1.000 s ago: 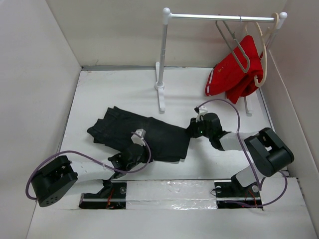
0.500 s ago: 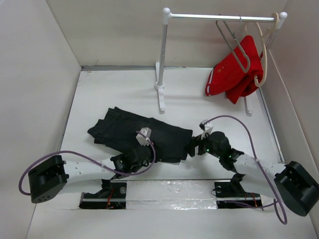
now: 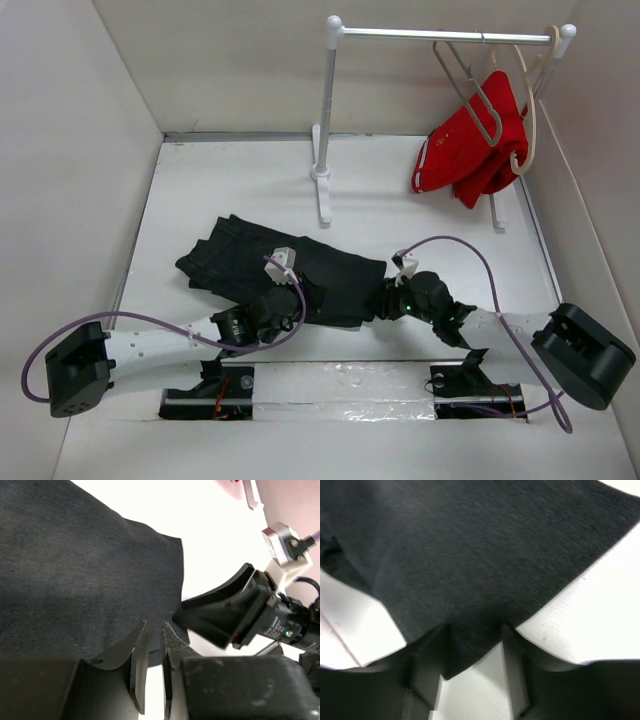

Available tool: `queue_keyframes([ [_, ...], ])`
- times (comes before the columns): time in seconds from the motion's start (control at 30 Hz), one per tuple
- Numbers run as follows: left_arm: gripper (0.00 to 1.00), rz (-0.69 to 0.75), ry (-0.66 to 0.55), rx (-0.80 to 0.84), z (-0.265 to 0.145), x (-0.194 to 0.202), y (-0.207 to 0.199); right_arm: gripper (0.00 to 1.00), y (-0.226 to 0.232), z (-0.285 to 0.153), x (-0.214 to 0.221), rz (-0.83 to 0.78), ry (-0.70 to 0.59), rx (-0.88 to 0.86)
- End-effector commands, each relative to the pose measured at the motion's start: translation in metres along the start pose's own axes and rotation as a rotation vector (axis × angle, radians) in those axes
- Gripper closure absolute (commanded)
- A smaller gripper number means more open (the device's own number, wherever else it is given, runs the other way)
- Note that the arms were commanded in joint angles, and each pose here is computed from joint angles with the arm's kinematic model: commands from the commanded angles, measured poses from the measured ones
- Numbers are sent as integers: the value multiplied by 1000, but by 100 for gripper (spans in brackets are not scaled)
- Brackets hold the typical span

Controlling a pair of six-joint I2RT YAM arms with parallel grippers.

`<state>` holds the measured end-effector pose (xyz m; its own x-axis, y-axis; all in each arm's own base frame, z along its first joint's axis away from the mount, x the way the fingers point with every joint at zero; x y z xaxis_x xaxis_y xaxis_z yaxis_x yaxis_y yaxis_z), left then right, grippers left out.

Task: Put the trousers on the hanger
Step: Fold the trousers at the center of the board.

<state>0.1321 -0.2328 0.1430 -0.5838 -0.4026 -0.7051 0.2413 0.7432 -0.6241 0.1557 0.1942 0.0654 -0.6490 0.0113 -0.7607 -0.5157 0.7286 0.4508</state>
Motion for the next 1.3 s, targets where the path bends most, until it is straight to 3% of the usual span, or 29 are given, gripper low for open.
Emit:
queue_keyframes([
  [0.0,87,-7,-43,1,-1,-12,-6,65,0,8,-12,41,-76,-32],
  [0.07,86,5,-44,-10,-2,-12,-4,75,-4,10,-14,55,-97,-27],
  [0.1,86,5,-44,-15,-1,-12,-3,93,-10,10,-17,60,-101,-21],
  [0.13,86,2,-44,-18,-1,-11,-2,100,-13,11,-19,58,-103,-11],
  [0.3,86,-9,-33,-18,2,-8,-1,100,-38,9,-44,5,-148,76],
  [0.47,75,-2,-29,-27,6,-6,-2,100,-72,0,-98,-93,-183,219],
  [0.53,70,-1,-30,-48,9,-5,0,91,-81,-1,-106,-120,-167,248],
  [0.57,66,-6,-34,-54,12,-8,-1,80,-88,-3,-111,-137,-140,267],
  [0.6,65,-3,-31,-72,16,-10,2,58,-88,-2,-109,-143,-123,259],
  [0.67,64,16,-18,-65,18,-11,-1,41,-90,-5,-104,-149,-111,260],
  [0.7,64,17,-28,-73,21,-14,0,35,-85,-9,-102,-160,-114,250],
  [0.8,64,24,-30,-66,29,-20,2,35,-71,-15,-93,-190,-80,245],
  [0.87,64,32,-30,-30,33,-25,-3,43,-66,-24,-100,-213,-113,284],
  [0.9,64,35,-33,-20,36,-25,-5,63,-63,-26,-103,-222,-130,283],
  [1.0,64,53,-26,-36,49,-26,-5,95,-60,-22,-110,-229,-145,259],
  [1.07,65,62,-17,-47,55,-28,-6,100,-55,-9,-105,-237,-95,208],
  [1.27,66,60,9,-73,58,-20,9,100,-70,18,-72,-186,-31,165],
])
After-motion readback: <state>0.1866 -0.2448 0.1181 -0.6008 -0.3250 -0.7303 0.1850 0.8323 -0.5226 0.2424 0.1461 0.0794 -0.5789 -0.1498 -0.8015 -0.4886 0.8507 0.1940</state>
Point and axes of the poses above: each gripper's point midway between its finger pads, its own z axis out along the fingers, its own y axis along the line the jaws close on, x = y × z, the point moved 6 cm from there along -z, back along the fingers, and after that the axes turned 1 degree about -z, right-handed, at the moved point
